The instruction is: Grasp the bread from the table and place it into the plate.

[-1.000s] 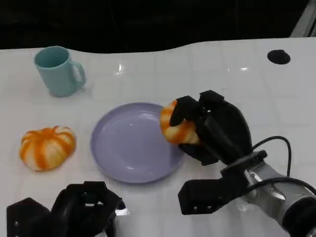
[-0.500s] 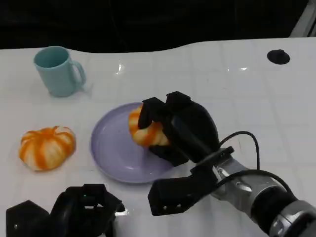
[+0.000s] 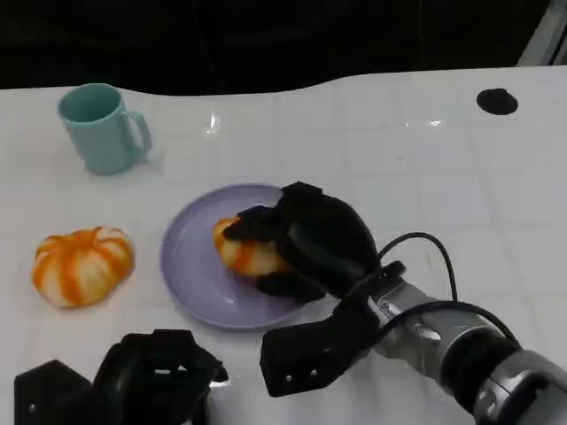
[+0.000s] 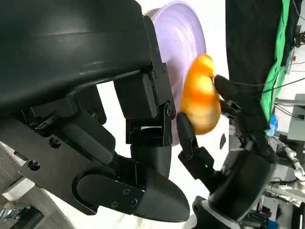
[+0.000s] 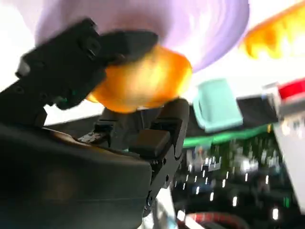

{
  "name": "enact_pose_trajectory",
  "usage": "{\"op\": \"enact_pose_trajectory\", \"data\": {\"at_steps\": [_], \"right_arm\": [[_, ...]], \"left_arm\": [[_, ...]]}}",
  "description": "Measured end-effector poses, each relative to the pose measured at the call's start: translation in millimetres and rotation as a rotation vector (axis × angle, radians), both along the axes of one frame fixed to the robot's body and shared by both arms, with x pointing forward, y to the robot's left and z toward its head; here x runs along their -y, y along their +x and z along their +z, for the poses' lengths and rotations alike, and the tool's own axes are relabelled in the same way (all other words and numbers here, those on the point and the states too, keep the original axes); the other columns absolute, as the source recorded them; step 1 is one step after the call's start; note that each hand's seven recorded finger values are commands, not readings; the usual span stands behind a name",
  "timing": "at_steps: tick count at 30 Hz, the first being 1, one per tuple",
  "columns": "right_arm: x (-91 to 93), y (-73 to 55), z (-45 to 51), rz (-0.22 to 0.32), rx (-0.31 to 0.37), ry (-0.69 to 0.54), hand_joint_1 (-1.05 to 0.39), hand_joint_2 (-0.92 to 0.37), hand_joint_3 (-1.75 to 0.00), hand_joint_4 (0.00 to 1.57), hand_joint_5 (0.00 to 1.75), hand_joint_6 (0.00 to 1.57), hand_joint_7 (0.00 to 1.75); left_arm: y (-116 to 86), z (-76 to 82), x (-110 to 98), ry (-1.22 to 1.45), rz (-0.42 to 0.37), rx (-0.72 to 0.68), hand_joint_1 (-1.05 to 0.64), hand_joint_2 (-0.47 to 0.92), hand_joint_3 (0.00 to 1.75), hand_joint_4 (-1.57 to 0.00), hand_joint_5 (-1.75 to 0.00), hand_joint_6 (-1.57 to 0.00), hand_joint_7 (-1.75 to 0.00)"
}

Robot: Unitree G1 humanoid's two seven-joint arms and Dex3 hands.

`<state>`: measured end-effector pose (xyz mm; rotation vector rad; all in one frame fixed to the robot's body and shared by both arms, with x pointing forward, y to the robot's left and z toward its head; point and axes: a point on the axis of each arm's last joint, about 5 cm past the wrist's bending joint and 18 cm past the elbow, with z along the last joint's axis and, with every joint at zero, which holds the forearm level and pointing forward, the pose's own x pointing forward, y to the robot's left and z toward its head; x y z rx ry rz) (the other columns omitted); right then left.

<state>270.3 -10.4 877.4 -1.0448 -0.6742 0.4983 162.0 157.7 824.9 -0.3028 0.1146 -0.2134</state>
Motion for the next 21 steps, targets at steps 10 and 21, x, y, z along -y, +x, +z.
{"op": "enact_pose_trajectory", "data": {"at_steps": [10,21], "right_arm": [[0.9,3.9,10.8,0.048,-0.059,-0.107,-0.73,-0.92,-0.36,0.0,0.38,0.28,0.0],[21.5,-5.2,4.8,0.077,-0.058,0.02,-0.61,-0.92,-0.24,0.17,0.62,0.45,0.07]], "left_arm": [[0,0.0,0,0.015,-0.002,0.0,-1.05,0.66,0.39,-1.57,-1.23,-1.46,-0.67],[0,0.2,2,0.011,0.001,0.002,-1.05,0.67,0.39,-1.57,-1.23,-1.46,-0.68]]}}
